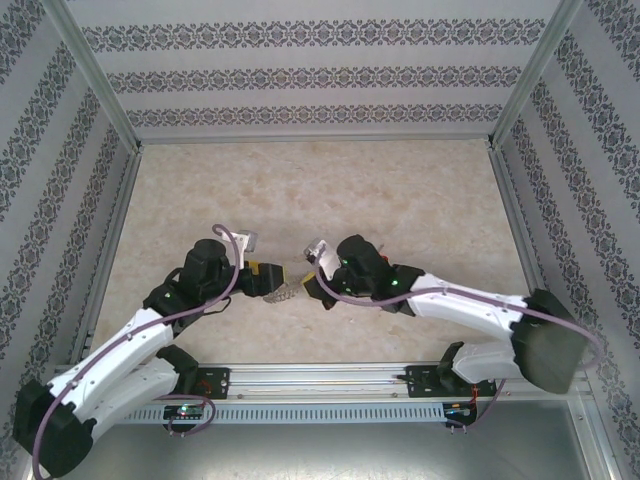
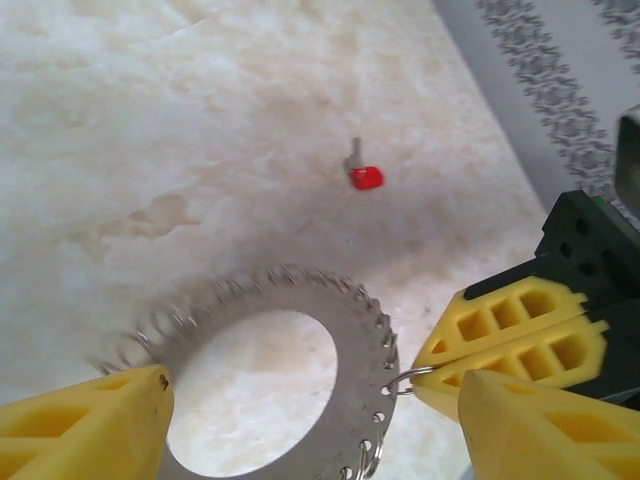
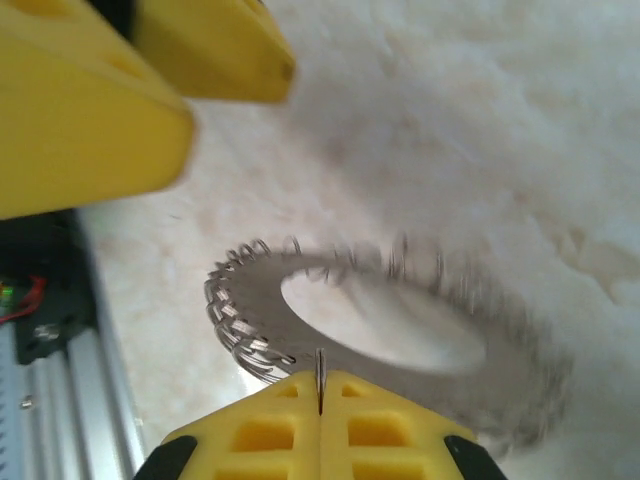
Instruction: Put the keys on the keyring
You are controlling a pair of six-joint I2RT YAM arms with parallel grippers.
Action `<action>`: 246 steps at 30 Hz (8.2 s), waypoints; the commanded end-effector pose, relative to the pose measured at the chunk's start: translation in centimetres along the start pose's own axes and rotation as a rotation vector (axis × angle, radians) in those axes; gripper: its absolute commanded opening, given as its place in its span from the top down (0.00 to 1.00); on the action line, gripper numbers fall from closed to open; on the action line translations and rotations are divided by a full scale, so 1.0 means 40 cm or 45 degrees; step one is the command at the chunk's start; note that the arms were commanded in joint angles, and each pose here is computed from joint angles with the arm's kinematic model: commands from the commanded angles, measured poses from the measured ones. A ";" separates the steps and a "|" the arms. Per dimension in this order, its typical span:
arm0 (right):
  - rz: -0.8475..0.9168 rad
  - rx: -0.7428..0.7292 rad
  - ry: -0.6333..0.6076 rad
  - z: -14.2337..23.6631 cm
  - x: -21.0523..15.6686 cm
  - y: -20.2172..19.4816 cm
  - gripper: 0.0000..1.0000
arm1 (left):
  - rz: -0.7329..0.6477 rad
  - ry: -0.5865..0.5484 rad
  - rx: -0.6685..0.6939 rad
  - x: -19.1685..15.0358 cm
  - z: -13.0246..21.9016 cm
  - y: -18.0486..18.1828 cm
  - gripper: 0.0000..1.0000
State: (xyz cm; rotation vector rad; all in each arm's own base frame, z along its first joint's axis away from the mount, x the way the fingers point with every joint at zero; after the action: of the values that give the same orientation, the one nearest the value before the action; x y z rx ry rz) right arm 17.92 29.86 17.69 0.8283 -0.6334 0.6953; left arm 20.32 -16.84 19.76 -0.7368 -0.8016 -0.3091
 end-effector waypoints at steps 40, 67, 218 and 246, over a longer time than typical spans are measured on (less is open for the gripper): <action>0.178 0.678 -0.582 0.249 0.119 0.195 1.00 | -0.636 -0.432 -0.857 0.059 0.121 -0.328 0.77; 0.205 0.762 -0.514 0.235 0.110 0.219 1.00 | -0.757 -0.491 -0.863 0.065 0.111 -0.337 1.00; 0.424 0.681 -0.954 0.364 0.064 0.263 1.00 | -0.899 -0.406 -0.966 0.071 0.127 -0.446 0.78; 0.393 0.644 -0.946 0.359 0.053 0.248 1.00 | -0.920 -0.369 -1.001 0.062 0.130 -0.452 1.00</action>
State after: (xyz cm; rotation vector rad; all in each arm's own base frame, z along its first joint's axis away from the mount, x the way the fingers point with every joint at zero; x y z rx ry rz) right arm 8.46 23.95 30.79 1.5046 -1.2734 0.8619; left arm 10.68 -25.99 31.78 -1.1869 -1.2048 -1.1917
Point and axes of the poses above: each hand's point on the last joint's axis, 136 mm out from that joint toward the fingers, its own z axis back along the fingers, its own y axis along the line the jaws close on, x = y × z, the point moved 4 cm from there along z, back along the fingers, and after that the axes turned 8 degrees about -z, right-handed, at the moved point
